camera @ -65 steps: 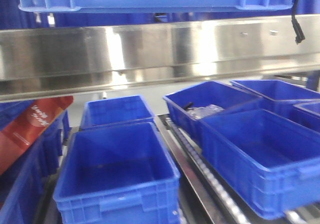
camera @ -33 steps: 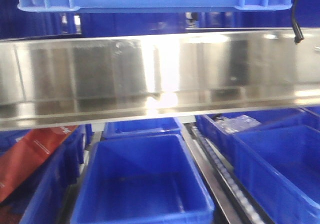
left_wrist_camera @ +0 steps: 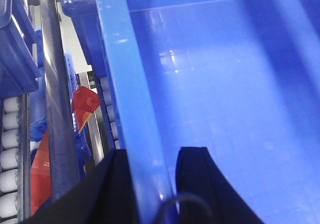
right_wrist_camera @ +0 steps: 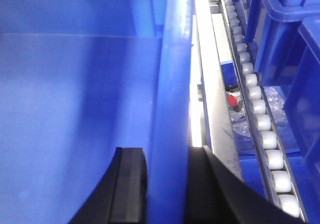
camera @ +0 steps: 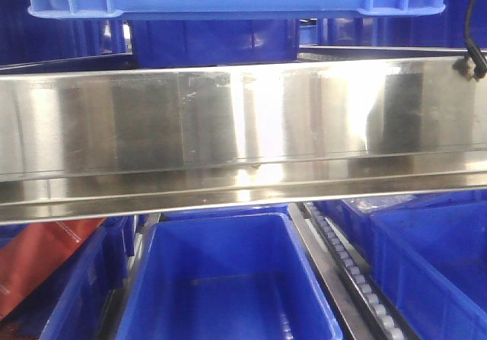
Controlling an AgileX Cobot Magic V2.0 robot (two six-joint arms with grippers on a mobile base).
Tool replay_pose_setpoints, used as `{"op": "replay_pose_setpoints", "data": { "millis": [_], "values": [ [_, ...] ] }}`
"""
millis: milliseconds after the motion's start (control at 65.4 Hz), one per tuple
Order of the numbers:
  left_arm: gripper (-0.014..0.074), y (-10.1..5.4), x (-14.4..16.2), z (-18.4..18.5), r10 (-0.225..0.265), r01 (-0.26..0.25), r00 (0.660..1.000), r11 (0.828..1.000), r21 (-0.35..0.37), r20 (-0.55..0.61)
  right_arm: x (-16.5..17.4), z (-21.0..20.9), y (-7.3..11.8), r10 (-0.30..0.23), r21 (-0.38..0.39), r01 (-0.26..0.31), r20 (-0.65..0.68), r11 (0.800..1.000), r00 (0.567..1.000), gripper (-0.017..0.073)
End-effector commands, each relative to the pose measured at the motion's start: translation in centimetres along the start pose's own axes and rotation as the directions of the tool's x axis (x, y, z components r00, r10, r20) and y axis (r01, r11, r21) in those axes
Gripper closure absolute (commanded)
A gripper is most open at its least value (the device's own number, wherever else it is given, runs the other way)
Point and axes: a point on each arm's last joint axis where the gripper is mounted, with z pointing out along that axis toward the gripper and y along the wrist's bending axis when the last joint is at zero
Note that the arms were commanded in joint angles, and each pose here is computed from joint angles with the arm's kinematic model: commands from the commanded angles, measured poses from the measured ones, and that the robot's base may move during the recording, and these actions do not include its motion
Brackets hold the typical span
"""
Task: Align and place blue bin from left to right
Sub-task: 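Lower the blue bin with both grippers onto the upper conveyor shelf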
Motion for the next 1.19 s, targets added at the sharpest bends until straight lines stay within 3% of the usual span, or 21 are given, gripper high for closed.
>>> {"op": "replay_pose_setpoints", "data": {
  "millis": [0,1177],
  "values": [
    [0.0704,-0.7,-1.04,-2.03,0.0,-0.007,0.994,0.998,0.069,0.113,-1.54,-1.61,0.43,-0.011,-0.027,0.015,0.138,1.0,0.99,0.0629],
    [0.0704,-0.74,-1.02,-1.89,-0.001,-0.007,0.994,0.997,0.072,0.11,-1.4,-1.59,0.49,-0.005,-0.035,0.009,0.122,0.999,0.992,0.0629]
  ]
}}
